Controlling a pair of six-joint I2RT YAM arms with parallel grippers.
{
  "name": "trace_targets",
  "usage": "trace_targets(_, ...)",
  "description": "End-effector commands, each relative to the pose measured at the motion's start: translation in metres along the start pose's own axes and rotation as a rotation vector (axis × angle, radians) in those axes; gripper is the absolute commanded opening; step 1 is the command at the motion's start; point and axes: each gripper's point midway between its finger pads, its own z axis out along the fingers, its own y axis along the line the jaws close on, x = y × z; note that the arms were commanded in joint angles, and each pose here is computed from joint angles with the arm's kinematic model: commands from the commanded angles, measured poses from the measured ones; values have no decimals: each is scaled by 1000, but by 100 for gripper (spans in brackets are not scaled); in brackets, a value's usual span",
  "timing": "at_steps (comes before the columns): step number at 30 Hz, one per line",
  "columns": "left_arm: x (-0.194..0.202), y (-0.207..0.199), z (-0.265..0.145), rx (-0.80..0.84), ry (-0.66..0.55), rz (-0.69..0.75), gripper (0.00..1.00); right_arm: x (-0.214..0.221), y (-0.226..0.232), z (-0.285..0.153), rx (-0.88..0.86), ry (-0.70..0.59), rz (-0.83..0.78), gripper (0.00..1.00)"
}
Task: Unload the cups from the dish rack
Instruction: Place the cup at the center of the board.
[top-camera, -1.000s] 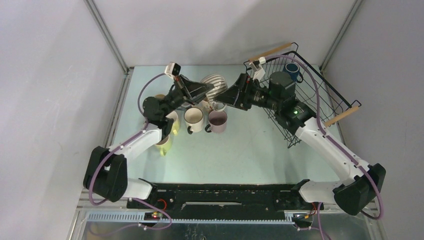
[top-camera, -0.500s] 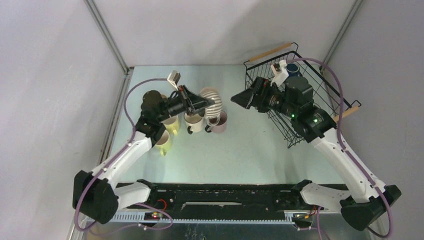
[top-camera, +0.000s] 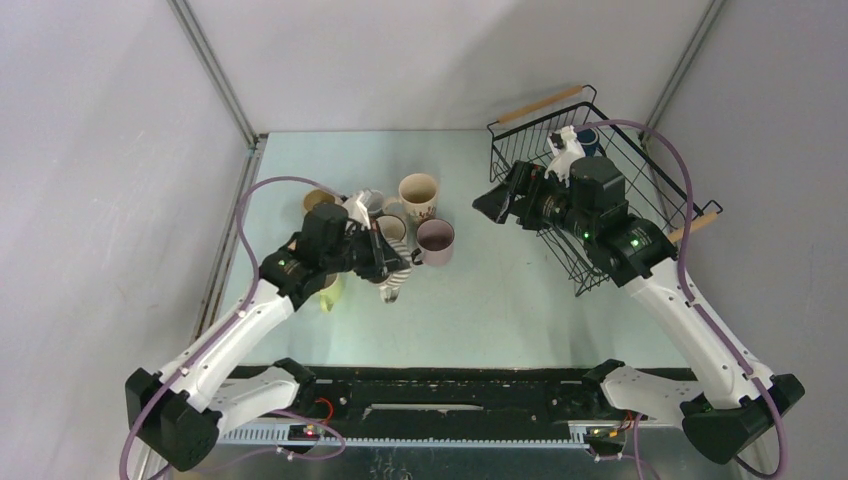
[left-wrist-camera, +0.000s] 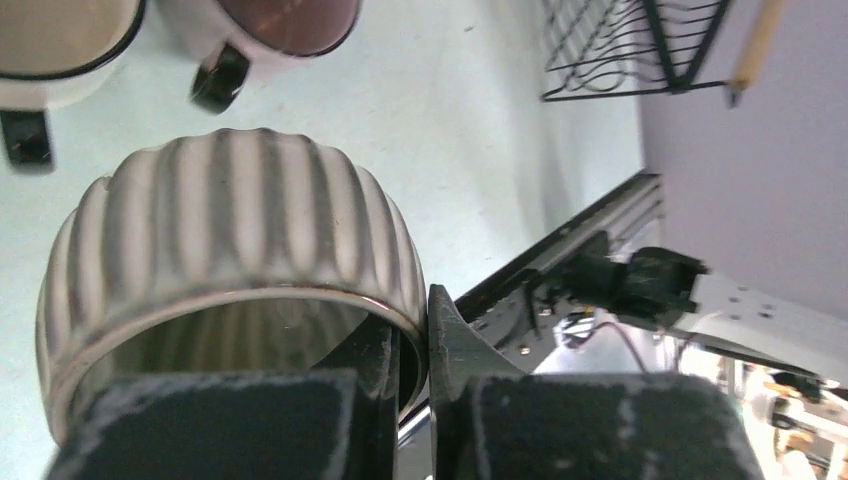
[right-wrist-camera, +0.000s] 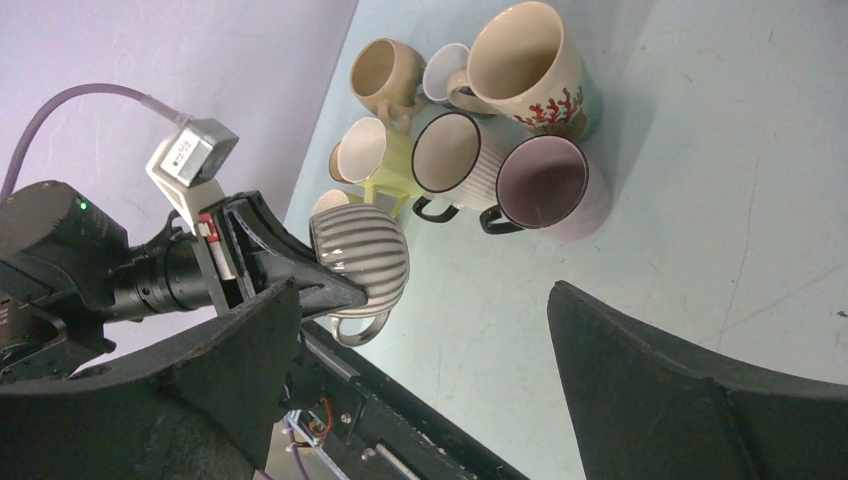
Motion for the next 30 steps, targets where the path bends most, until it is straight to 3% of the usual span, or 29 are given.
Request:
trace_targets(1,-3,12,-8,-98,-46,135,0,-7,-4,-3,20,-29,-34,100)
trace_targets(14,38,68,27,-301,124,160,0,-4,-12,-4,56,-21,-38,99)
trace_targets(30,68,121,58,-444,217,135,0,-2,-19,-6,61,-22,-41,100)
